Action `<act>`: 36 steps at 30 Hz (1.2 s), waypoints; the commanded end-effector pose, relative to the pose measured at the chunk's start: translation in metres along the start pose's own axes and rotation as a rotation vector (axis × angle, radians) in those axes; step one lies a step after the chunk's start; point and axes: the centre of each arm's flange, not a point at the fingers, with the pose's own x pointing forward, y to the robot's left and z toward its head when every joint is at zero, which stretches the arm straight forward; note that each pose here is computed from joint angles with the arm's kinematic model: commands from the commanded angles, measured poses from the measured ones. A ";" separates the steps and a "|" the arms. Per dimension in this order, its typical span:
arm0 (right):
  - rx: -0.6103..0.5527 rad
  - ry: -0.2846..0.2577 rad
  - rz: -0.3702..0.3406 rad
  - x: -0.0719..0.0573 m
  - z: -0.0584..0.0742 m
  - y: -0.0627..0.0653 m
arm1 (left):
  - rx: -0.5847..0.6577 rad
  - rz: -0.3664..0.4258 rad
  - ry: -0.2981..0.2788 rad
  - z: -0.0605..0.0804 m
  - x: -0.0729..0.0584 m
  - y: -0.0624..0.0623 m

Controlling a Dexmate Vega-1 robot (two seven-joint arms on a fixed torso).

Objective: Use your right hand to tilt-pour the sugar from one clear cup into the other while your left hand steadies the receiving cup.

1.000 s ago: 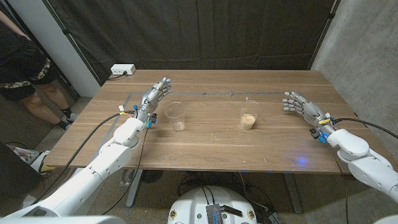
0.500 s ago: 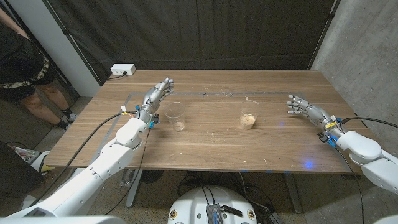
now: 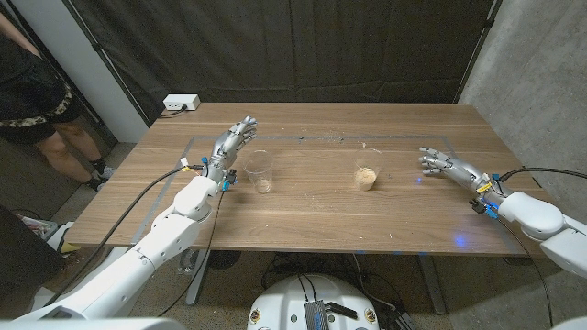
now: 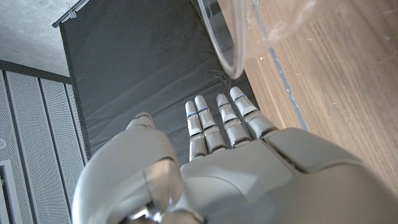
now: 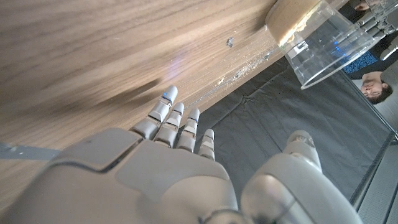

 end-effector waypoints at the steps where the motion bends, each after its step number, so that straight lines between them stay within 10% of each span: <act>1: -0.090 0.017 0.023 0.002 0.003 0.000 | 0.014 -0.003 -0.011 -0.001 -0.009 0.006; 14: -0.195 -0.021 -0.032 -0.013 0.016 0.014 | 0.029 -0.013 -0.023 0.003 -0.019 0.017; 36: -0.300 -0.003 -0.064 -0.015 -0.007 0.052 | 0.040 -0.024 -0.032 -0.004 -0.019 0.020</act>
